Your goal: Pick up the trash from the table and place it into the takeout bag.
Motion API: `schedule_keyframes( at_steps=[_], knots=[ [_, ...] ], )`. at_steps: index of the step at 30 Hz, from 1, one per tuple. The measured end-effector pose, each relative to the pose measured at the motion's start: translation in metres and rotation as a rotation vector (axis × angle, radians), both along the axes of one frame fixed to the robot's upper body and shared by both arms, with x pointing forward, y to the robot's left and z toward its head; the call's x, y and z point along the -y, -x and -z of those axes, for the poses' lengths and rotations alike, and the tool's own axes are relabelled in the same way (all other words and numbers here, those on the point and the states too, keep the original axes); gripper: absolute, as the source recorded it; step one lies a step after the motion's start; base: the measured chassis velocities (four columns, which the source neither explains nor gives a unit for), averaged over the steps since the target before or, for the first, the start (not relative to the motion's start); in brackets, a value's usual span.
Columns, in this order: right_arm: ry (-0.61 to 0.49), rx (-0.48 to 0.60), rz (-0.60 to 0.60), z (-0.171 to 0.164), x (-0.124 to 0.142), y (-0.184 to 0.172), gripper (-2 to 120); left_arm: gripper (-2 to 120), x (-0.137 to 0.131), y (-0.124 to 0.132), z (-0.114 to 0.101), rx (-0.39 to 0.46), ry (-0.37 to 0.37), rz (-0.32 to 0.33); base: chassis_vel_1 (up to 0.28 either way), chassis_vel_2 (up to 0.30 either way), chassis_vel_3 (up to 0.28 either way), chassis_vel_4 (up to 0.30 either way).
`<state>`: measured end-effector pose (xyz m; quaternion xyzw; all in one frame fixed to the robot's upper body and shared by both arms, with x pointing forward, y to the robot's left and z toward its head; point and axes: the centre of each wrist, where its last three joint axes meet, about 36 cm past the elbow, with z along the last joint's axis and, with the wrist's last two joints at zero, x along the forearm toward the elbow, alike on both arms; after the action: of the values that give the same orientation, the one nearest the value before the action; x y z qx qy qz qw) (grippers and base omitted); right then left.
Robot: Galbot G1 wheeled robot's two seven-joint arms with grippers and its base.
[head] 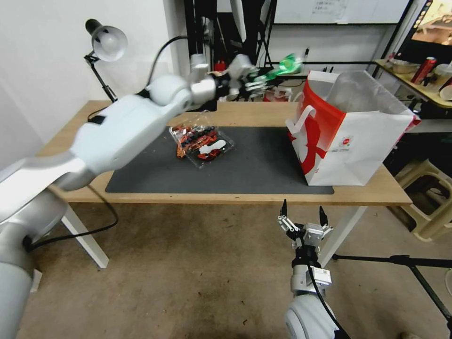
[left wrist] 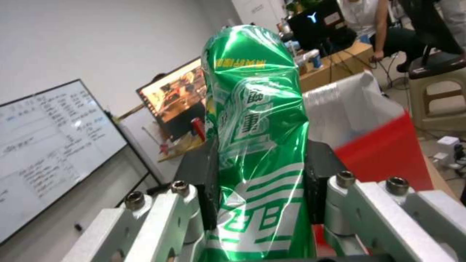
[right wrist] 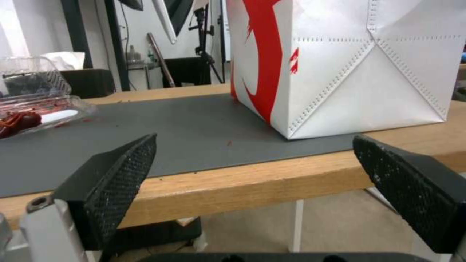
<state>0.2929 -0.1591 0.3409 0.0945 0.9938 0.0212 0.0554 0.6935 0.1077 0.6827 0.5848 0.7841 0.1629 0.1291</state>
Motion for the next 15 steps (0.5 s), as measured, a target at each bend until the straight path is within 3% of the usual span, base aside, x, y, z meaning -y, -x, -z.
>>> schedule_keyframes(
  at_steps=[2,4,11,15],
  knots=[
    [0.000,0.000,0.000,0.000,0.000,0.000,100,30,0.000,0.000,0.000,0.000,0.000,0.000,0.000,0.000,0.000,0.000],
    [0.001,0.000,0.000,0.000,0.000,0.000,100,30,0.028,-0.006,-0.009,0.010,-0.004,0.018,0.000,0.000,0.000,0.000],
    [0.002,-0.001,0.002,0.001,0.001,0.000,100,30,0.060,-0.015,-0.010,0.016,-0.011,0.027,0.000,0.000,0.000,0.000],
    [0.006,-0.002,0.005,0.001,0.003,0.001,100,30,0.102,-0.017,-0.009,0.021,-0.018,0.051,0.000,0.000,0.000,0.000]
  ],
)
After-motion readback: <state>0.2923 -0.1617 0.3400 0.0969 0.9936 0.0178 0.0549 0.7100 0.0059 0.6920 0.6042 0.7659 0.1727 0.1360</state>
